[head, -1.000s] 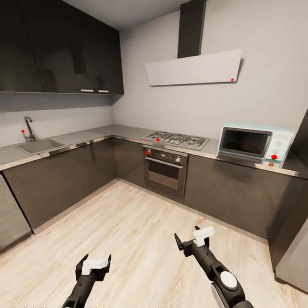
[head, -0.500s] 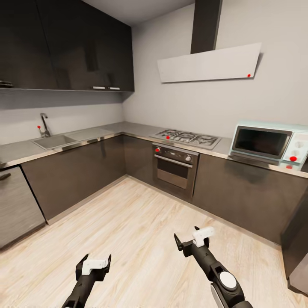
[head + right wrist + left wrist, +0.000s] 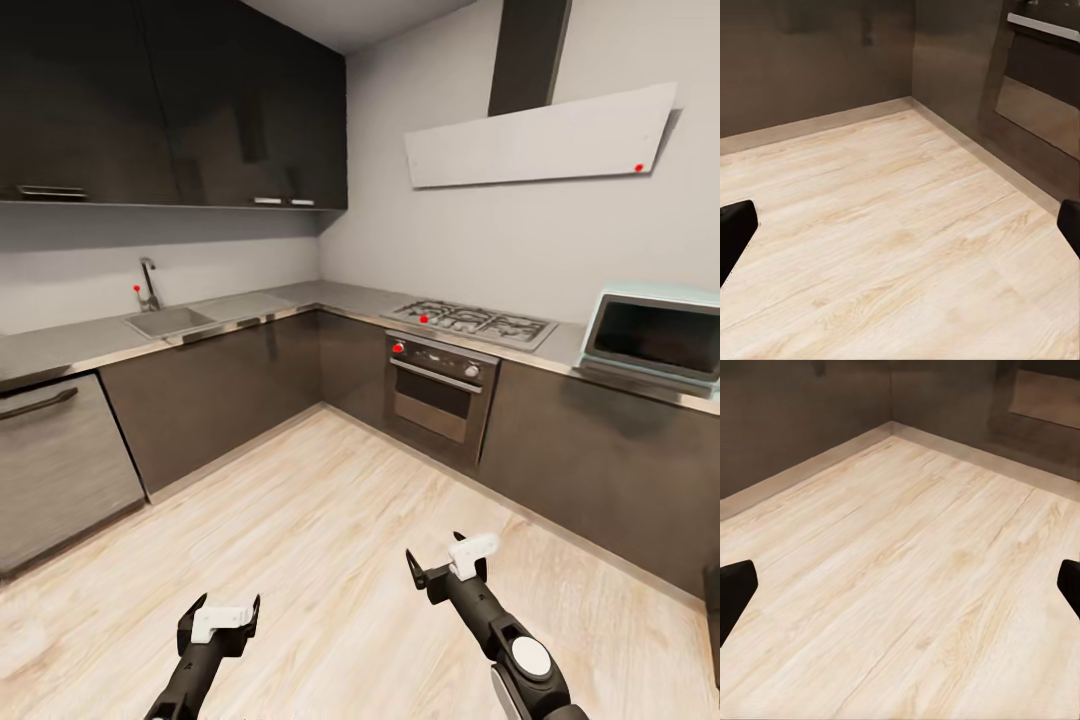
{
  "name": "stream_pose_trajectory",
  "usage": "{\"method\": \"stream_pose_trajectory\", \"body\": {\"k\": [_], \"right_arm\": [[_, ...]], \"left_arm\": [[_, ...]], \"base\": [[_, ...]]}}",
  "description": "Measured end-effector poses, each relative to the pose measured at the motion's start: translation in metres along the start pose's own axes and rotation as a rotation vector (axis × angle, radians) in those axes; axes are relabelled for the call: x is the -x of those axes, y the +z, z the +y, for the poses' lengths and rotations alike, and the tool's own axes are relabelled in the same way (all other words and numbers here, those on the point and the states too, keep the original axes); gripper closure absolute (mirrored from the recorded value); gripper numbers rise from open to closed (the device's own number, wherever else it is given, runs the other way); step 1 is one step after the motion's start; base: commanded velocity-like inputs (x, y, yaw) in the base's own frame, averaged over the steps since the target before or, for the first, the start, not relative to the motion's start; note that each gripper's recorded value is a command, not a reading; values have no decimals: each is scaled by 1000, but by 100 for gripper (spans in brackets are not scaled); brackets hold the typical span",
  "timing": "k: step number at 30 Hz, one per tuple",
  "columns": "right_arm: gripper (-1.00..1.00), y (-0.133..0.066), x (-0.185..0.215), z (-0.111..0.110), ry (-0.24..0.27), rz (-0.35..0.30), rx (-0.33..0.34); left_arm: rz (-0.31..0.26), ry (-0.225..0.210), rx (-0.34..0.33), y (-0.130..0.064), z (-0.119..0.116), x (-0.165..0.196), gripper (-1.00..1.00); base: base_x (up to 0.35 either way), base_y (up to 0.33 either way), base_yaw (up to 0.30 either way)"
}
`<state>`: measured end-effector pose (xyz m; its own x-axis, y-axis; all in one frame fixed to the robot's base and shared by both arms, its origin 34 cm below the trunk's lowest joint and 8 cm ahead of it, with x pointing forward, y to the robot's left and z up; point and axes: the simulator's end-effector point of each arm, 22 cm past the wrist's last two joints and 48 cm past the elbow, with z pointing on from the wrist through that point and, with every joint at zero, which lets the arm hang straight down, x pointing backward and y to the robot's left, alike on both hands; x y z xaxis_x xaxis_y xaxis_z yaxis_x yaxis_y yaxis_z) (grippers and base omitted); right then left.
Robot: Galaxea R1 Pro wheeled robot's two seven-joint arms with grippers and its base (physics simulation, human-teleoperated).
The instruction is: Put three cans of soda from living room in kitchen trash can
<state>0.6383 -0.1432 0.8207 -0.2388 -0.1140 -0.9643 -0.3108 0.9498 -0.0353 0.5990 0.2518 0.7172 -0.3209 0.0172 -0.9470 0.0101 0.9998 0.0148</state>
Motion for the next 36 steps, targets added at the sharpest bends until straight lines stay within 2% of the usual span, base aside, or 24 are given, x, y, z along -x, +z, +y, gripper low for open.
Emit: {"method": "stream_pose_trajectory", "body": {"k": [36], "right_arm": [[-100,2,-8,10,-4,17,20]], "left_arm": [[7,0,0,0,-1,-3,-100]], "base": [[0,0,232]]}}
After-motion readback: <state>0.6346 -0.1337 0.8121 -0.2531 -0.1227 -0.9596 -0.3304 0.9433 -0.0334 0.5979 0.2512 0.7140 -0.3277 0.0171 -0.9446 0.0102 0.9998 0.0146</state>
